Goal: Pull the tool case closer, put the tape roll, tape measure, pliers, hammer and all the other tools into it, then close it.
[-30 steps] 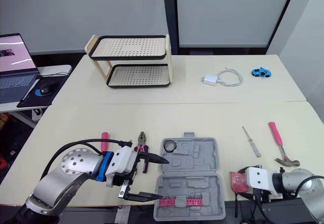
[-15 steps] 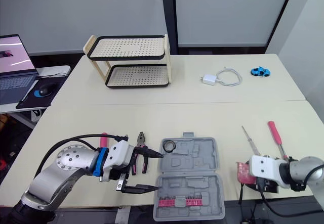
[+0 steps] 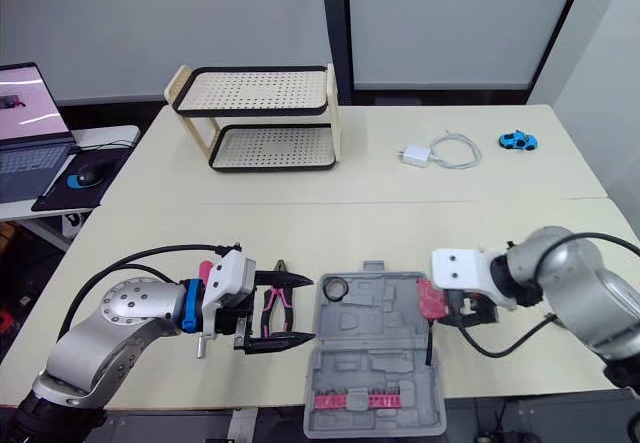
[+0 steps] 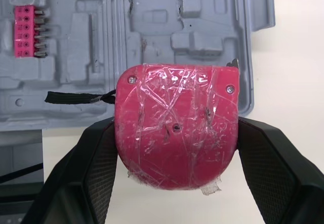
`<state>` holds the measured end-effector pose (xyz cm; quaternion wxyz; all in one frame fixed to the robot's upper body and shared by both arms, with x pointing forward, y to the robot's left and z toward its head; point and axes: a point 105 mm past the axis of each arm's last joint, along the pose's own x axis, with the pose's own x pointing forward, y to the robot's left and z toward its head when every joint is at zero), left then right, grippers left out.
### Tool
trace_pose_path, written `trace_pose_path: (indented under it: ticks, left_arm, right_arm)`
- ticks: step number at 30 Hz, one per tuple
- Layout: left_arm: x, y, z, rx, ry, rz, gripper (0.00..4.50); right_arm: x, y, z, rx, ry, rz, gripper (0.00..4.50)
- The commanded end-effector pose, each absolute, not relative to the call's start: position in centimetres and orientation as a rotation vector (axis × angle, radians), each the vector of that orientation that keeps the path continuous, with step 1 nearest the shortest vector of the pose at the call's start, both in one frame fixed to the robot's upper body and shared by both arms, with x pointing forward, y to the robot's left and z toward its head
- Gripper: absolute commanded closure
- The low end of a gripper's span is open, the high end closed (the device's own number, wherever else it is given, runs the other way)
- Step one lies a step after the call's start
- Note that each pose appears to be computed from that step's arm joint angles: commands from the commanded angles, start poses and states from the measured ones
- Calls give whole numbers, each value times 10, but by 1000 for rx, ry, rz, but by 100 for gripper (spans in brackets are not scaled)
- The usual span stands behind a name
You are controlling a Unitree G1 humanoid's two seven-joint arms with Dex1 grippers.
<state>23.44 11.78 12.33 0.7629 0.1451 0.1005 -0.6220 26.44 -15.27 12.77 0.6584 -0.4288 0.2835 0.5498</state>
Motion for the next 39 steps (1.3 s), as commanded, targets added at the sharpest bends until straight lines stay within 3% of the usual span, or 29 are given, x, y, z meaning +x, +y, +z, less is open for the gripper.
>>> trace_pose_path:
  ticks: [1, 18, 39]
  left_arm:
    - [234, 113, 125, 355, 185, -1336, 0]
    - [232, 107, 114, 399, 178, -1339, 0]
    - [232, 106, 112, 415, 165, -1350, 0]
  right_arm:
    - [278, -145, 127, -1004, 654, 1253, 129]
    - [318, -121, 96, -1117, 701, 1298, 129]
    - [327, -115, 85, -1141, 708, 1294, 129]
